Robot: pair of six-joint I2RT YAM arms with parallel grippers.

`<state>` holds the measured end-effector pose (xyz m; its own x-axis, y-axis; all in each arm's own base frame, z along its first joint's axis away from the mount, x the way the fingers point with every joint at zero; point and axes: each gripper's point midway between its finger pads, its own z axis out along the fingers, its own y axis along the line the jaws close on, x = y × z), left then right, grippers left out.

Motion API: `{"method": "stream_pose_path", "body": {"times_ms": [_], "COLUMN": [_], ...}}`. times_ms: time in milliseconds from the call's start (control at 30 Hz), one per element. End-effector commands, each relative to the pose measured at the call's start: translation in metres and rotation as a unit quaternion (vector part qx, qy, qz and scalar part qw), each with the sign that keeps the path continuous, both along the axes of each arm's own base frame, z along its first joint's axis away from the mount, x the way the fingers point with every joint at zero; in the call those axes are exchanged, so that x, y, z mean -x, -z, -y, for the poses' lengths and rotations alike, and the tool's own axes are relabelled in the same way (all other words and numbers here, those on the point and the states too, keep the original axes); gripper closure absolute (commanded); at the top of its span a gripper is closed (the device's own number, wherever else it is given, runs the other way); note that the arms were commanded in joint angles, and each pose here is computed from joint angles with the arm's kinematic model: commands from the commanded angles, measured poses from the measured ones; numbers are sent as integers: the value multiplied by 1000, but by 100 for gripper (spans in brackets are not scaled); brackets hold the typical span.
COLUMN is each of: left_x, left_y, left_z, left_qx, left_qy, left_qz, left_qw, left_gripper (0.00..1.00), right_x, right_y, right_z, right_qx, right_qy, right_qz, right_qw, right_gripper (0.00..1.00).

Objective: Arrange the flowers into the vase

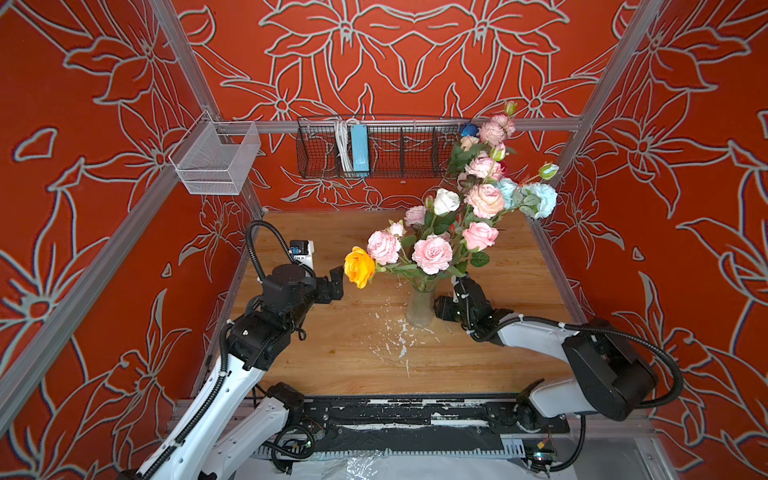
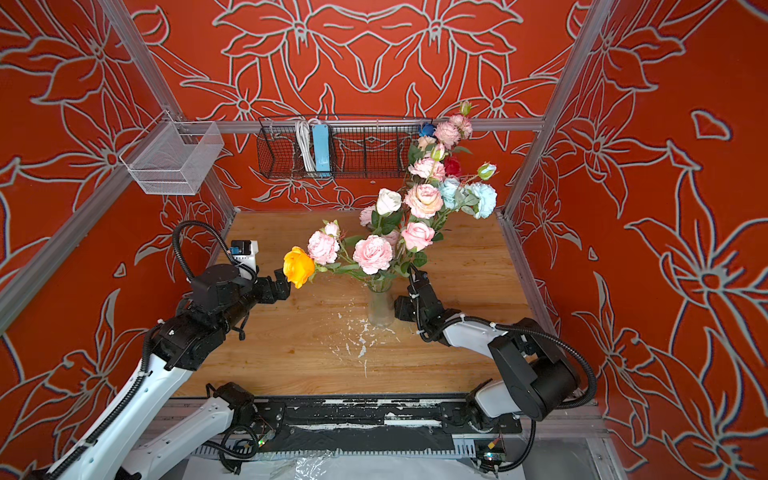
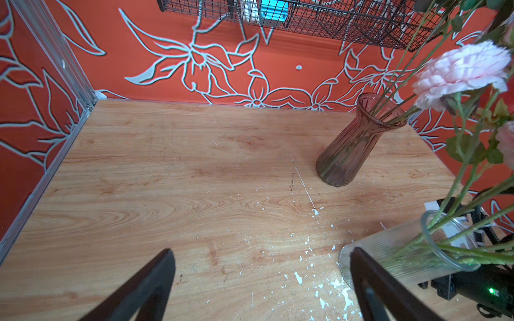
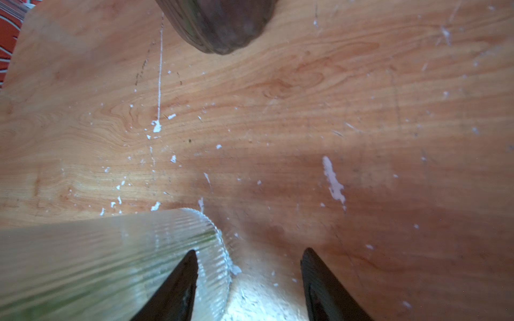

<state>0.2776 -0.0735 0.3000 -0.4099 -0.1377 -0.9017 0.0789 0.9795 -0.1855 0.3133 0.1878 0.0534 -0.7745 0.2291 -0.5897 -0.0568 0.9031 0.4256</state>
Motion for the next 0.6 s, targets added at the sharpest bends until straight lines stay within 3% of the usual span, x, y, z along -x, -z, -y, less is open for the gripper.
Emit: {"method": "stream_pose_path", "body": {"times_ms": [0,267,433,567], "left_x": [-1,2,2,10], "left_y": [-7,-10,-5,-15], "left_z": [-2,-18,-23,-41], "left_qx": [14,35,31,52], "left_qy": [-6,-47,-61,-111], "left_qz": [16,51,49,74], "left_qw": [1000,997,996,990], "left_gripper": [3,3,2,3], "right_x": [-8,-15,-6,11], "right_y": [-6,-7,-22,-48], "right_z": [-9,-9,10,44], "right_qx": [-15,-19,3,57], "right_qy": [-8,14,28,53], "right_qz": [4,-6,7,41], "right_qw": [1000,1000,1000,996], "right_gripper": [39,39,38,37]}}
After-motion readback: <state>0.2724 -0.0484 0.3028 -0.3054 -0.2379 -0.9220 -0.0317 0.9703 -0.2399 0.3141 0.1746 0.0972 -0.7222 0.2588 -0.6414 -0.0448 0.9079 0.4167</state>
